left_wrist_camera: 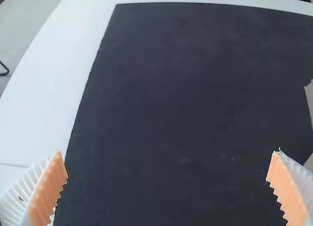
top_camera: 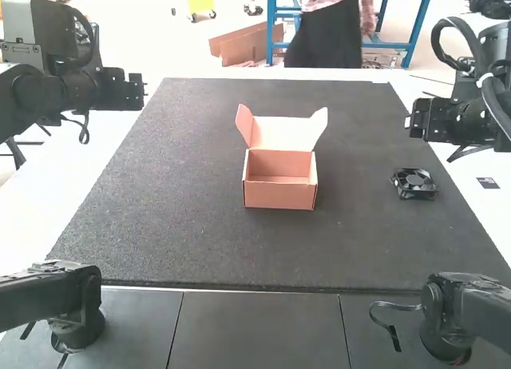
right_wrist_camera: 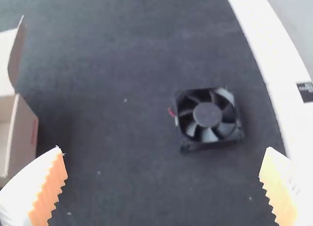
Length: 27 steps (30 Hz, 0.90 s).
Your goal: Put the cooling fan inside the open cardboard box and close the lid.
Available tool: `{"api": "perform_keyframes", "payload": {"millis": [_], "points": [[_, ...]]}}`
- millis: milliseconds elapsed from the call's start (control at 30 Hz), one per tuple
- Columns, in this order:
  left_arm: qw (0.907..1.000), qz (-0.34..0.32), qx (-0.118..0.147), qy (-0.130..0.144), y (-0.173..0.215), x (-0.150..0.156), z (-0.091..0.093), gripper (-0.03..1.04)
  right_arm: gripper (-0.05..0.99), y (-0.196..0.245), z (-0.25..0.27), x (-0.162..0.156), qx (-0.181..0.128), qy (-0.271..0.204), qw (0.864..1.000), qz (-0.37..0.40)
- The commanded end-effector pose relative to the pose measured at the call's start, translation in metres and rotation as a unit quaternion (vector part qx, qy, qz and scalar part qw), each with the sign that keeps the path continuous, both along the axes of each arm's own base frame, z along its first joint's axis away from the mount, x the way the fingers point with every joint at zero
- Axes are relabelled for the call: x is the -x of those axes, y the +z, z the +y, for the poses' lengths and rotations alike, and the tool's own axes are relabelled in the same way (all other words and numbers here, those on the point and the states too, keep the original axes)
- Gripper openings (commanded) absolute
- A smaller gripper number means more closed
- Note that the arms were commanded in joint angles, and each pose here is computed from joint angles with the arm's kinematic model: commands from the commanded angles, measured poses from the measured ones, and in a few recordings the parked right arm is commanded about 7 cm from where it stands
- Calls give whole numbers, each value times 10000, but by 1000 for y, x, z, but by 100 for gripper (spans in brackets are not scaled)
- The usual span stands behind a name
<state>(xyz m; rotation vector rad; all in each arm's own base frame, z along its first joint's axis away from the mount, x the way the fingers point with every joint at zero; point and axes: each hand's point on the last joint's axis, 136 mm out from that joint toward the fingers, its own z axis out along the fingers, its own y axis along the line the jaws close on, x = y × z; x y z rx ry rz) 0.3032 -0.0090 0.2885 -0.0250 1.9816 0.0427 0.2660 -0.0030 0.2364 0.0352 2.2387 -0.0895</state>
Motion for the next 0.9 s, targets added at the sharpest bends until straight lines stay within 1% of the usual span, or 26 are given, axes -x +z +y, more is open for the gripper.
{"api": "perform_keyframes", "payload": {"millis": [0,67,133,200,333,367,400,500,600,633,667,767,867], "points": [[9997,29,17,-251,7,1,-8,97,91,-4,-6,-3,171,28,9992,357],[9995,99,-42,-306,3,0,-10,97,91,-5,-7,-2,260,84,9987,437],[9990,141,-15,-425,0,-2,-15,97,91,-5,-10,-5,266,45,9983,508],[9990,133,-22,-436,1,-5,-16,97,91,-17,-12,-7,256,8,9963,823],[9990,34,-18,-446,8,-10,-17,97,90,-32,-23,-18,149,-138,9934,1129],[9990,19,-17,-446,8,-12,-17,97,90,-35,-29,-23,185,-150,9931,1147],[9990,27,-17,-446,8,-14,-17,97,90,-40,-34,-28,151,-211,9923,1211],[9990,72,-14,-443,6,-19,-18,97,90,-60,-58,-38,208,-290,9870,1570],[9990,80,-14,-435,4,-23,-18,97,90,-73,-84,-52,120,-389,9833,1775],[9990,72,-14,-435,5,-24,-18,97,90,-78,-92,-55,38,-422,9817,1859],[9990,72,-7,-440,4,-25,-19,97,90,-83,-100,-58,70,-384,9798,1964],[9991,42,-1,-432,5,-29,-18,97,90,-95,-119,-69,3,-374,9756,2164],[9991,4,-8,-420,6,-31,-18,97,90,-104,-126,-81,-3,-259,9729,2296]]}}
